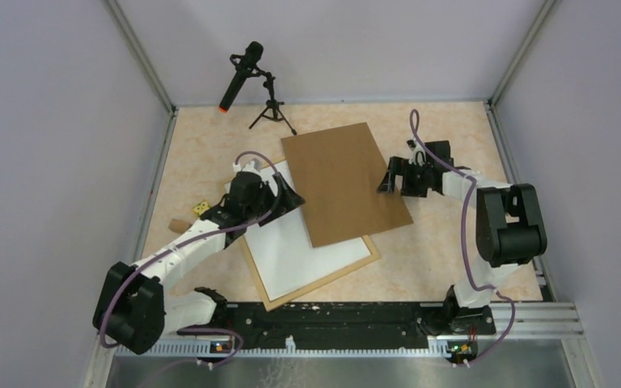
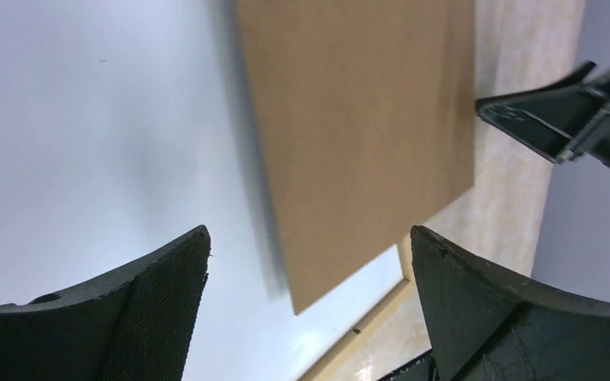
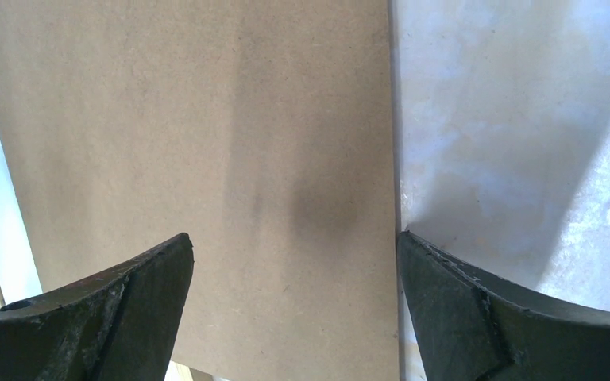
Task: Put the photo into the frame
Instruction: Move the photo frame item to the center of the board, then pick up the photo frame item at the center of the board.
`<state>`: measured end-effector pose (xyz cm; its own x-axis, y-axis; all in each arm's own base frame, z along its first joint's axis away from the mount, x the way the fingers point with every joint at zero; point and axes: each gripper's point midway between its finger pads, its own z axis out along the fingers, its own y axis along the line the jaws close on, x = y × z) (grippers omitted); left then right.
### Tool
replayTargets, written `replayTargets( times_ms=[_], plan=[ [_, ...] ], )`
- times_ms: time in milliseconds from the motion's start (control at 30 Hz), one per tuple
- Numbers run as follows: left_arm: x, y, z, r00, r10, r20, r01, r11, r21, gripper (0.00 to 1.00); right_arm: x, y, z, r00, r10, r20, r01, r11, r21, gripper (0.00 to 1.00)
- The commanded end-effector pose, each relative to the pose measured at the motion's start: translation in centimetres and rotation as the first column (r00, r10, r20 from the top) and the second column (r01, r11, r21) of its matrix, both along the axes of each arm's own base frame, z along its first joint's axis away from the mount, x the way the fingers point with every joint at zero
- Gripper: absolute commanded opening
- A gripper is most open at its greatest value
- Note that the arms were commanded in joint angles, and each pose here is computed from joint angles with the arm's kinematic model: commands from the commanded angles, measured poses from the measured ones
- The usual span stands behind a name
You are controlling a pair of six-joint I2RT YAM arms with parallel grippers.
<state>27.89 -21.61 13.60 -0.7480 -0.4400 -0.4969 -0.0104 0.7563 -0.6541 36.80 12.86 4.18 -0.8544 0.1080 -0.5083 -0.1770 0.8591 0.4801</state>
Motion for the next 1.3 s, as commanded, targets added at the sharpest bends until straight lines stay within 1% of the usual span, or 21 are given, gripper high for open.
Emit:
replayTargets(
  times_ms=[0, 100, 167, 300, 433, 600, 700, 767, 833, 867, 967, 1033, 1167, 1233, 1267],
  plan=[
    [1.8, 0.2, 0.0, 0.999, -0.015, 0.032, 0.019, 0.991, -0.133, 0.98, -1.1, -0.4, -2.8, 0.997, -0.008, -0.082, 0.006, 1.000, -0.031, 0.98],
    [3.0, 0.2, -1.3, 1.000, -0.020, -0.001, 0.020, 0.986, -0.168, 0.98, -1.1, -0.4, -3.1, 0.996, -0.006, -0.086, 0.003, 0.999, -0.034, 0.98],
    [3.7, 0.1, -2.0, 1.000, -0.024, -0.011, 0.022, 0.982, -0.186, 0.96, -1.1, -0.5, -3.2, 0.996, -0.005, -0.088, 0.002, 0.999, -0.040, 0.98],
    [4.8, -1.2, -3.0, 0.995, -0.100, -0.030, 0.092, 0.974, -0.209, 0.91, -1.1, -0.5, -3.6, 0.996, -0.004, -0.093, 0.000, 0.999, -0.040, 0.98],
    [5.2, -2.5, -4.6, 0.986, -0.140, -0.087, 0.113, 0.959, -0.261, 0.80, -1.0, -0.3, -3.9, 0.995, 0.001, -0.099, -0.004, 1.000, -0.029, 0.98],
    [5.9, -3.4, -4.7, 0.987, -0.151, -0.057, 0.125, 0.938, -0.324, 0.69, -0.9, 0.2, -4.2, 0.995, 0.016, -0.102, -0.017, 1.000, -0.003, 0.98],
    [5.9, -4.3, -4.7, 0.982, -0.186, -0.043, 0.157, 0.912, -0.379, 0.63, -0.8, 0.4, -4.5, 0.994, 0.023, -0.108, -0.022, 1.000, 0.006, 0.99],
    [6.0, -4.8, -4.5, 0.978, -0.208, -0.024, 0.179, 0.891, -0.418, 0.56, -0.8, 0.4, -4.5, 0.994, 0.026, -0.110, -0.026, 1.000, 0.010, 0.99],
    [6.0, -5.0, -4.5, 0.976, -0.215, -0.017, 0.186, 0.879, -0.438, 0.47, -0.8, 0.7, -4.3, 0.994, 0.035, -0.103, -0.033, 0.999, 0.023, 0.99],
    [6.1, -4.9, -4.7, 0.977, -0.212, -0.017, 0.183, 0.880, -0.438, 0.42, -0.8, 0.8, -4.1, 0.994, 0.042, -0.099, -0.039, 0.999, 0.032, 0.99],
    [6.0, -3.9, -5.3, 0.981, -0.190, -0.028, 0.160, 0.892, -0.422, 0.35, -0.8, 1.2, -3.6, 0.995, 0.052, -0.087, -0.047, 0.997, 0.056, 0.99],
    [6.0, -3.1, -5.5, 0.984, -0.175, -0.033, 0.145, 0.896, -0.419, 0.27, -0.8, 1.4, -3.5, 0.995, 0.056, -0.087, -0.050, 0.996, 0.069, 0.99],
    [5.4, -1.5, -5.4, 0.986, -0.165, -0.034, 0.134, 0.891, -0.434, 0.08, -0.8, 1.7, -3.2, 0.995, 0.063, -0.082, -0.056, 0.994, 0.089, 0.99],
    [5.2, -0.6, -5.2, 0.988, -0.153, -0.022, 0.129, 0.895, -0.427, 0.00, -0.8, 1.9, -2.9, 0.995, 0.064, -0.078, -0.056, 0.993, 0.106, 0.99],
    [5.2, -0.1, -5.1, 0.990, -0.141, -0.020, 0.120, 0.899, -0.420, 0.00, -0.8, 2.0, -2.6, 0.996, 0.059, -0.074, -0.051, 0.992, 0.115, 0.99]
  ],
)
